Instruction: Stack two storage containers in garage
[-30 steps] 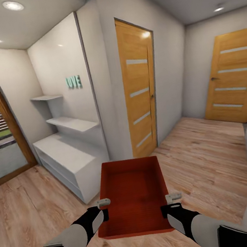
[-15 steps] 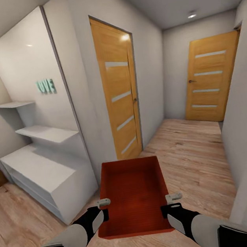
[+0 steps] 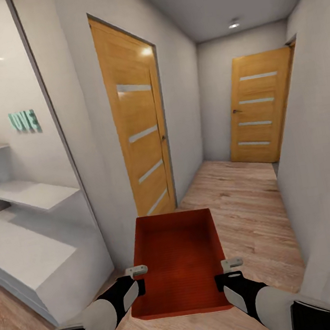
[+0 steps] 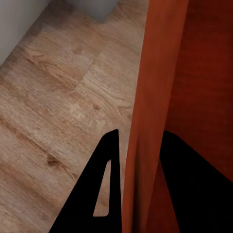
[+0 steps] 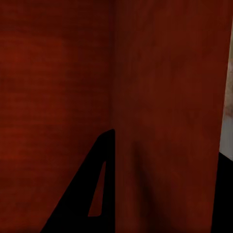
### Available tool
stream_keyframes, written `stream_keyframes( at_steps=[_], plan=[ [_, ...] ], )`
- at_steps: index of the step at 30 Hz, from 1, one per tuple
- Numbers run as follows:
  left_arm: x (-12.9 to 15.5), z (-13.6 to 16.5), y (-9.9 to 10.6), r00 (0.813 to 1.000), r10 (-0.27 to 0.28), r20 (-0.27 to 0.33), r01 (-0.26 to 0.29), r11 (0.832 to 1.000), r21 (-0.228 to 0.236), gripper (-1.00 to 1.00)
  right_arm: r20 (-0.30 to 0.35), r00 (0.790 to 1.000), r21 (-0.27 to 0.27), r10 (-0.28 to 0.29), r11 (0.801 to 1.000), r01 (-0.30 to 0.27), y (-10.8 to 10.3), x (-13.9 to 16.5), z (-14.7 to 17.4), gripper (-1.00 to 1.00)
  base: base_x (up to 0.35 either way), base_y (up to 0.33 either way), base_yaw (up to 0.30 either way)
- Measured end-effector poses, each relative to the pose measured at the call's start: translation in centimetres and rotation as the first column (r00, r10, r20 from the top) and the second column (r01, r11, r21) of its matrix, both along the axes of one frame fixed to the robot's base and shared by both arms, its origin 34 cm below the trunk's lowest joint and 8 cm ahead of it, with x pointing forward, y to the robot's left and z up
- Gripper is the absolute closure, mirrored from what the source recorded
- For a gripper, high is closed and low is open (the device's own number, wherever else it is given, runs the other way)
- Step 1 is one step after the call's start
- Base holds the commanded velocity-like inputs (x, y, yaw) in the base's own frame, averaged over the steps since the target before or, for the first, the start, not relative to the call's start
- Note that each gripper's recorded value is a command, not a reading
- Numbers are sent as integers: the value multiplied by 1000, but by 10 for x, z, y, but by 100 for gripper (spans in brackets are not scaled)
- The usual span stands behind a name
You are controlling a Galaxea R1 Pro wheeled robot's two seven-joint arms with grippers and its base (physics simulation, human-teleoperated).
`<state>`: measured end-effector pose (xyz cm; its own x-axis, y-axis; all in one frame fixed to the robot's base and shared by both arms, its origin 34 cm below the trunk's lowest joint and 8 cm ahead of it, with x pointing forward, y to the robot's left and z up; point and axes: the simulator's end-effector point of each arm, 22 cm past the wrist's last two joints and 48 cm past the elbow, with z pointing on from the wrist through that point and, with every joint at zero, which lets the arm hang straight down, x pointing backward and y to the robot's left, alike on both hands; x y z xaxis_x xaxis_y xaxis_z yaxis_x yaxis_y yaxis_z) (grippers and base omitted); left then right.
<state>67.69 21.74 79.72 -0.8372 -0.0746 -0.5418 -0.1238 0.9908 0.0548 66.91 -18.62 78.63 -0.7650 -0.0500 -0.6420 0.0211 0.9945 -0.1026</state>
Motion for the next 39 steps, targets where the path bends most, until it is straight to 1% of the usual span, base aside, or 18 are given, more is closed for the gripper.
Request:
stream_keyframes(
  at_steps=[24, 39],
  plan=[
    [0, 0, 0, 1000, 1, 0, -1, 1000, 0, 100, 0, 1000, 0, 0, 1000, 0, 0, 0, 0, 100, 321, 0, -3],
    [0, 0, 0, 1000, 0, 0, 0, 1000, 0, 100, 0, 1000, 0, 0, 1000, 0, 0, 0, 0, 100, 321, 0, -246]
  ],
)
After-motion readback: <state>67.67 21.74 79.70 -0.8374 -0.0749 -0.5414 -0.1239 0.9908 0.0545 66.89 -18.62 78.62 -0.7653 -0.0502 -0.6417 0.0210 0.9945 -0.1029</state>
